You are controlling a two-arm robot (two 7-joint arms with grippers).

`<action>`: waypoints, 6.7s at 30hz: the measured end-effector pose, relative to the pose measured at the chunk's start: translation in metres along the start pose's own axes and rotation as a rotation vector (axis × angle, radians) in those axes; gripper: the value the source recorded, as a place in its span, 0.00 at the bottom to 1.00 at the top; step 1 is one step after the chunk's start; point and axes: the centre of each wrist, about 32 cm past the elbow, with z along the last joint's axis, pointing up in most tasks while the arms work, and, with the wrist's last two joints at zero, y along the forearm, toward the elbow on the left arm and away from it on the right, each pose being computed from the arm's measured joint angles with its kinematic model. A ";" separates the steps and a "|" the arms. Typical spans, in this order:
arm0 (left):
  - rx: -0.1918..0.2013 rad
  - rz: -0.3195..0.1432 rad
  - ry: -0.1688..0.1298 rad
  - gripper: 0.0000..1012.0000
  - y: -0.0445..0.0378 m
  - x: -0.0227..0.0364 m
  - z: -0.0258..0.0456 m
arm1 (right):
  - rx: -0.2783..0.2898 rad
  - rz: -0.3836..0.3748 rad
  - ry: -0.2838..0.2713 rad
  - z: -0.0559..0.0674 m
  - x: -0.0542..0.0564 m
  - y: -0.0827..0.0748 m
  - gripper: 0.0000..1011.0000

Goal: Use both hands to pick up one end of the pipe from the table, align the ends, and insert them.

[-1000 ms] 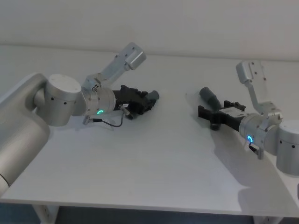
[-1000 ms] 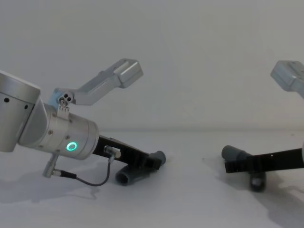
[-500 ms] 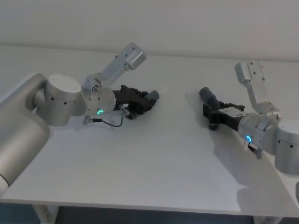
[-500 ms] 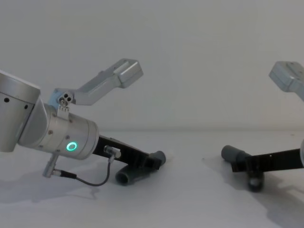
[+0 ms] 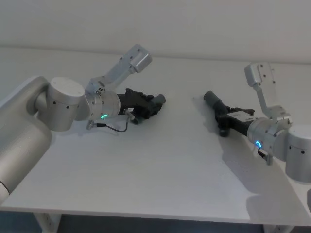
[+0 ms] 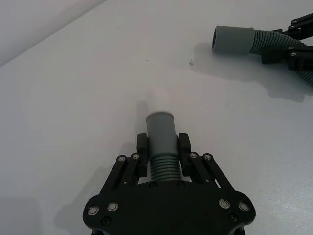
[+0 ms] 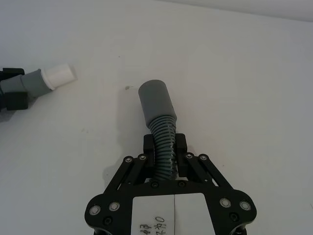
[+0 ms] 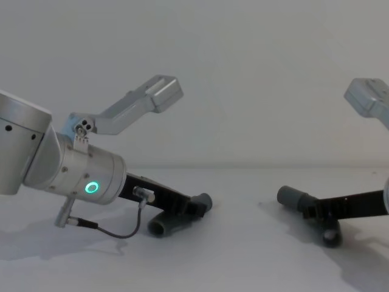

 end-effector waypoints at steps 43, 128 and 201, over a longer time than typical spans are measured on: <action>-0.086 -0.062 -0.344 0.35 0.0644 0.0344 0.0422 | 0.295 0.262 -0.198 0.021 0.033 -0.022 0.24; -0.149 -0.300 -0.610 0.35 0.0848 0.0513 0.0618 | 0.179 0.766 -0.257 0.048 0.092 -0.008 0.24; -0.137 -0.321 -0.558 0.35 0.0767 0.0448 0.0576 | 0.172 0.741 -0.236 0.053 0.096 -0.005 0.24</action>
